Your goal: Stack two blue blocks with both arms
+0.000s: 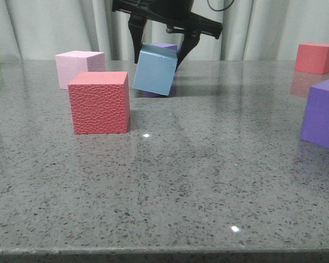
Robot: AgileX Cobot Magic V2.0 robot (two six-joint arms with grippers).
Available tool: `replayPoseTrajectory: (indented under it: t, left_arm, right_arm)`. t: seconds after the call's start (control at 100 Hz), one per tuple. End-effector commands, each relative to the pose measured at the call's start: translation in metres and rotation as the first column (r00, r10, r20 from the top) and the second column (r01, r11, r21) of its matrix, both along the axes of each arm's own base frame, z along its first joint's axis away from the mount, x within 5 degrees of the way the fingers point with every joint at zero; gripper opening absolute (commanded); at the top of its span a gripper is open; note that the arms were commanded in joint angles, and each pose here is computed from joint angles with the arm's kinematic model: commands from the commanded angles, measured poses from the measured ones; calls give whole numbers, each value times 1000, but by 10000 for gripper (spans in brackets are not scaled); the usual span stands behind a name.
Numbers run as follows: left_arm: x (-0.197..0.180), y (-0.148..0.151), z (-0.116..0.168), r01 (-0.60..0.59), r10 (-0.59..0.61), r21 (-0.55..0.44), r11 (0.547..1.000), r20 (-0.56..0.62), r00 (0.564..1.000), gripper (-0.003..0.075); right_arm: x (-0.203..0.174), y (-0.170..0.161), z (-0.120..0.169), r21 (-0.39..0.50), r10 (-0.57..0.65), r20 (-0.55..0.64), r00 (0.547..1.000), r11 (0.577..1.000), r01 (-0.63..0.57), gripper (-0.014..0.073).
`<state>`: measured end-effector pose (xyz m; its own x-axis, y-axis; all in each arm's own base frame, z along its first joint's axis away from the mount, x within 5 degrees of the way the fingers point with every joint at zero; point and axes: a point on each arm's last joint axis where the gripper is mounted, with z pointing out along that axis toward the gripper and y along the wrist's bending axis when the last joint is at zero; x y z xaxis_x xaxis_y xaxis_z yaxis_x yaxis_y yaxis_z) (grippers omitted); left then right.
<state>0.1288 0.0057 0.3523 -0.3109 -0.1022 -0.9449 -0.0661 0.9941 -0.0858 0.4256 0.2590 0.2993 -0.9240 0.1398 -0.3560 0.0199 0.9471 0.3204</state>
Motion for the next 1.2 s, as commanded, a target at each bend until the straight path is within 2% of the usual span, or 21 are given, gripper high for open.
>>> replayPoseTrajectory:
  t: [0.0, 0.08, 0.19, 0.44, 0.66, 0.93, 1.19]
  left_arm:
    - [2, 0, 16, -4, 5, -13, 1000, 97, 995, 610]
    - [2, 0, 16, -4, 5, -13, 1000, 97, 995, 610]
    - [2, 0, 16, -4, 5, -13, 1000, 97, 995, 610]
    - [2, 0, 16, -4, 5, -13, 1000, 97, 995, 610]
    - [4, 0, 15, -5, 7, -20, 1000, 88, 996, 610]
    - [36, 2, 20, -4, 3, -27, 1000, -39, 999, 610]
    - [81, 4, 34, -3, -1, -31, 1000, -124, 992, 610]
  right_arm:
    - [-8, -7, 42, 57, -8, 107, 994, 998, 2, 545]
    - [-8, -7, 42, 56, -7, 103, 995, 998, 2, 669]
    - [-8, -8, 42, 57, -9, 105, 994, 998, 3, 636]
    - [-13, -12, 56, 42, -1, 108, 994, 999, -3, 635]
    - [-23, -15, 81, 5, 95, 185, 978, 995, -97, 635]
    - [-57, -20, 129, 2, 165, 296, 941, 985, -173, 635]
    - [-84, -38, 150, -37, 174, 313, 934, 985, -171, 635]
